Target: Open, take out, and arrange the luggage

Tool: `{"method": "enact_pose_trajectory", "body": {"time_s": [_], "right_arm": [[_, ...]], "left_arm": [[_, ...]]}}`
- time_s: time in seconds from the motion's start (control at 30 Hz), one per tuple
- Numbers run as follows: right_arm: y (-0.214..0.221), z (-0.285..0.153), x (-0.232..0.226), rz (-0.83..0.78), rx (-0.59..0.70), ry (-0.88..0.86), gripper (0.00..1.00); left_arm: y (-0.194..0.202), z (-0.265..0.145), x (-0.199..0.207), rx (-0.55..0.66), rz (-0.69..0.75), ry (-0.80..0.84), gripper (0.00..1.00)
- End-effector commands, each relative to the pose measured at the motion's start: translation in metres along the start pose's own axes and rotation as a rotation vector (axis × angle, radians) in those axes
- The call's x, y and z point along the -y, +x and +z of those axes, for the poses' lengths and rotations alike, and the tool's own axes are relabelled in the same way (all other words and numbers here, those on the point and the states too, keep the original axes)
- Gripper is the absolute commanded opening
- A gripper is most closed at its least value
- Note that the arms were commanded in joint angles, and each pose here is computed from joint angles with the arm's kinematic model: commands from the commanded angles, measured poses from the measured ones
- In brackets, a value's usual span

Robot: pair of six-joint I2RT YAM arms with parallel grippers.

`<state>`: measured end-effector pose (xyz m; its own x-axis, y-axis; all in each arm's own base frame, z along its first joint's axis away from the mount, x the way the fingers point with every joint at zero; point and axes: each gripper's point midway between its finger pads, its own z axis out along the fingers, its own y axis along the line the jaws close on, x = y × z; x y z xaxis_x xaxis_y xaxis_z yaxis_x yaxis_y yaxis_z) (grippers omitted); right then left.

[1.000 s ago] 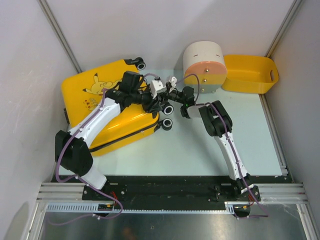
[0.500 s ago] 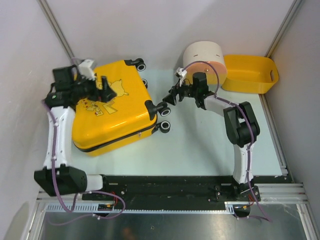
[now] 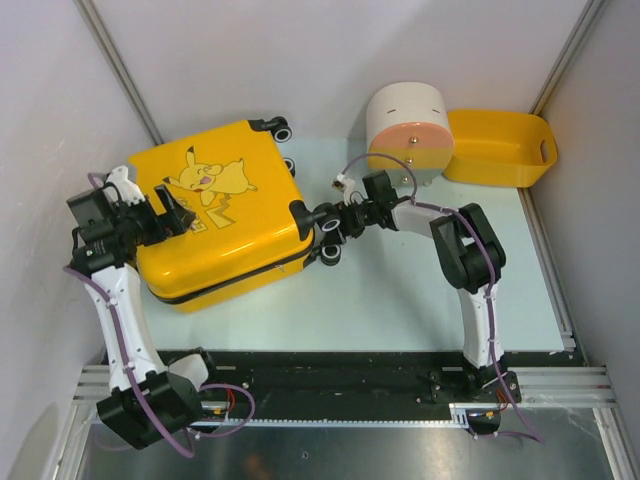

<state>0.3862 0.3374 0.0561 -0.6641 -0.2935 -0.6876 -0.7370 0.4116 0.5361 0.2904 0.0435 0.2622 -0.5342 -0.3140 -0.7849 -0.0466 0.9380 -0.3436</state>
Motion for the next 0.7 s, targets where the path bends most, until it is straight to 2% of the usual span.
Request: {"method": "enact_pose_trajectory", "body": {"time_s": [0.0, 0.1, 0.17, 0.3, 0.47, 0.53, 0.57, 0.67], "right_arm": [[0.04, 0.011, -0.015, 0.175, -0.096, -0.056, 0.76], [0.066, 0.011, -0.025, 0.249, -0.146, -0.099, 0.68], [0.077, 0.008, -0.036, 0.306, -0.159, -0.136, 0.62], [0.113, -0.002, -0.064, 0.342, -0.168, -0.202, 0.56], [0.13, -0.019, -0.116, 0.253, -0.168, -0.293, 0.49], [0.139, -0.024, -0.143, 0.176, -0.184, -0.338, 0.49], [0.141, -0.025, -0.15, 0.146, -0.187, -0.351, 0.49], [0.133, -0.035, -0.164, 0.065, -0.166, -0.367, 0.53]], "left_arm": [[0.045, 0.01, -0.028, -0.102, -0.165, -0.122, 1.0], [0.052, 0.021, -0.022, -0.131, -0.183, -0.047, 0.99], [0.054, 0.029, -0.011, -0.16, -0.196, 0.044, 0.96], [0.065, 0.058, -0.011, -0.253, -0.18, 0.103, 0.89], [0.069, 0.105, 0.012, -0.368, -0.092, 0.184, 0.87], [0.052, 0.122, 0.023, -0.357, -0.041, 0.202, 0.86], [0.056, 0.135, 0.03, -0.39, -0.026, 0.222, 0.86], [0.025, 0.149, 0.045, -0.341, 0.069, 0.249, 0.86]]}}
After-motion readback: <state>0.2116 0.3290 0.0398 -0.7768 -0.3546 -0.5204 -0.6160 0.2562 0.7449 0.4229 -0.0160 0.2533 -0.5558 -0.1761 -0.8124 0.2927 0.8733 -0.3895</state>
